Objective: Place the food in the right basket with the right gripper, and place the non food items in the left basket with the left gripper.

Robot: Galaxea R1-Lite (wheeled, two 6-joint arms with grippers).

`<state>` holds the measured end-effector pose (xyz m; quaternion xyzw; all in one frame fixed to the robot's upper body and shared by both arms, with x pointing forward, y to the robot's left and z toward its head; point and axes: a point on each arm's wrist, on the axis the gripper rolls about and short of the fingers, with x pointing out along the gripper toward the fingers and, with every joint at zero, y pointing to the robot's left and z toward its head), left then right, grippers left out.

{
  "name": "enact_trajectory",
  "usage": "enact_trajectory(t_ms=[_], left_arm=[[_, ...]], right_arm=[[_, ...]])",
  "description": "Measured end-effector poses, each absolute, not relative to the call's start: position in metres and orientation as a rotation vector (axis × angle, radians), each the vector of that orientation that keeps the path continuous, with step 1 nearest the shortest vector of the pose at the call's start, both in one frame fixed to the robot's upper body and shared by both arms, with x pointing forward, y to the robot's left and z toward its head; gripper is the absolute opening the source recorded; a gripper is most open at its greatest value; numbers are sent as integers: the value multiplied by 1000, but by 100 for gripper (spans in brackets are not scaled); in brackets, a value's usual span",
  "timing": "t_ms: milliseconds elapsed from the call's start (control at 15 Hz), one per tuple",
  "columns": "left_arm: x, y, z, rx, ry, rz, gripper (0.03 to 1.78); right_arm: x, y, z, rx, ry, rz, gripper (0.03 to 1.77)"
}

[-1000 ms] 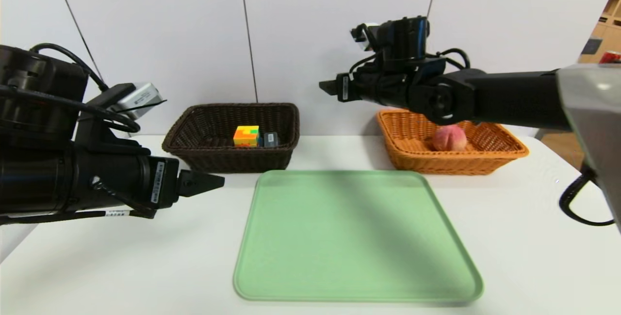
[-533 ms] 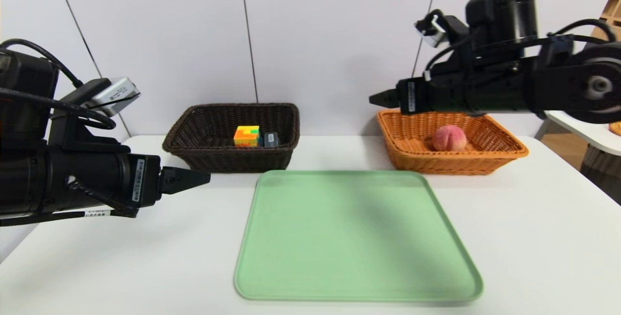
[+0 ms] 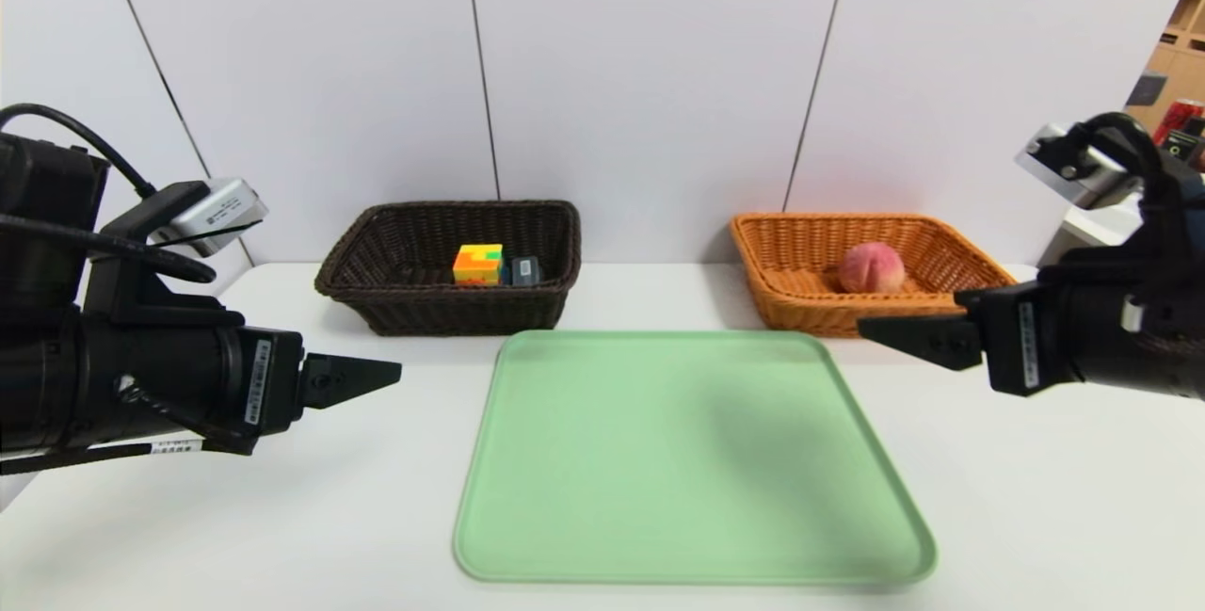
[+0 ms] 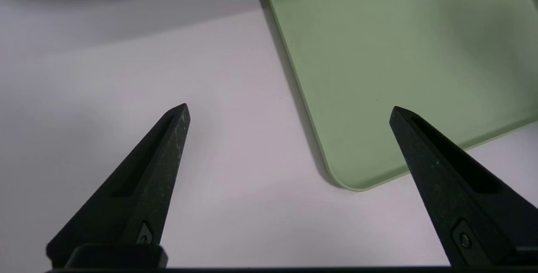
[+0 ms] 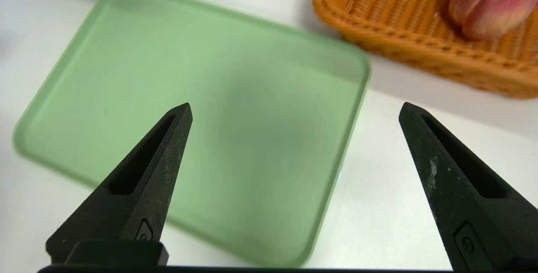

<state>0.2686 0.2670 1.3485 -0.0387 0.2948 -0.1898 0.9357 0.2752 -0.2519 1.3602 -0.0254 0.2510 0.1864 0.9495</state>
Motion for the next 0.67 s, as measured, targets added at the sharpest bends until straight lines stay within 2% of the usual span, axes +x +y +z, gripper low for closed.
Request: enact_trajectory(t_ms=[400, 667], left_arm=[[240, 277, 1342, -71, 590, -396, 169], [212, 288, 1328, -39, 577, -362, 169]], right_arm=[[210, -281, 1349, -46, 503, 410, 169], [170, -301, 1338, -38, 467, 401, 169]])
